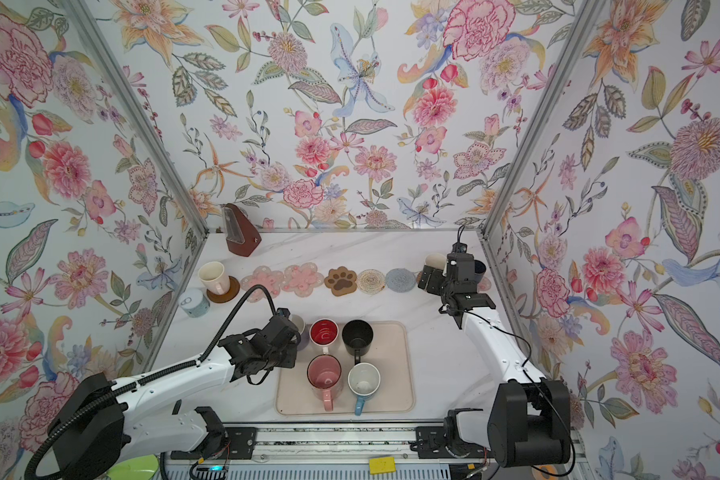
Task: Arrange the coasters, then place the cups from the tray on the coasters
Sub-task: 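Lift the lavender mug and carry it toward the pink flower coasters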
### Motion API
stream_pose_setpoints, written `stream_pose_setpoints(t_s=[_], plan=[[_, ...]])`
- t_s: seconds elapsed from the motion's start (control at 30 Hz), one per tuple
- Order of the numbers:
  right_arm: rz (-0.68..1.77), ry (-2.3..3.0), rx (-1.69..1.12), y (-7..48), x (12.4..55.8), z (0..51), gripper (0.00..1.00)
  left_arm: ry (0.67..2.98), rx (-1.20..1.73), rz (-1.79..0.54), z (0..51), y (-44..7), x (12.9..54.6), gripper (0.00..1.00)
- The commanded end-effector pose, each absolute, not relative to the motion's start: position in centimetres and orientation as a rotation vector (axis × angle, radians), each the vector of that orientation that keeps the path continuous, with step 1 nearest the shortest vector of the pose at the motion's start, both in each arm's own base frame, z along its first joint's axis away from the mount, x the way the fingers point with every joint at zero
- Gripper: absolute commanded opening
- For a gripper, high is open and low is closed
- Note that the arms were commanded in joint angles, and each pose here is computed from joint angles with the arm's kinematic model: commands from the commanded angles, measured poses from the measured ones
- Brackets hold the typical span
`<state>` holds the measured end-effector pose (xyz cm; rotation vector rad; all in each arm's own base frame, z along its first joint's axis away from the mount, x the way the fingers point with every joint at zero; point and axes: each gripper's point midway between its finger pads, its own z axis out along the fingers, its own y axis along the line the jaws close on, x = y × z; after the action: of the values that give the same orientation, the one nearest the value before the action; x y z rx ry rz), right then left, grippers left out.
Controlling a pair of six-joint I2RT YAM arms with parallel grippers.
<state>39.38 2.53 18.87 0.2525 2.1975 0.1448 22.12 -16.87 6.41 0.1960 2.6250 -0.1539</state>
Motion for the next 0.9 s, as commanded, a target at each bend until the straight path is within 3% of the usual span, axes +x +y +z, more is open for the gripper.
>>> stream_pose_setpoints(t_s=[0.0, 0.4, 0.87], plan=[[0.155, 2.178, 0.254, 2.7, 39.6, 19.6, 0.99, 2.539, 0.148, -0.124, 9.0, -16.4, 23.3, 0.0], [0.168, 2.17, 0.255, 2.8, 39.7, 20.0, 0.99, 2.417, 0.14, 0.019, 13.2, -14.6, 25.7, 0.0], [0.188, 2.167, 0.25, 3.1, 39.5, 20.3, 0.99, 2.251, -0.029, 0.135, 18.6, -7.6, 34.9, 0.0]])
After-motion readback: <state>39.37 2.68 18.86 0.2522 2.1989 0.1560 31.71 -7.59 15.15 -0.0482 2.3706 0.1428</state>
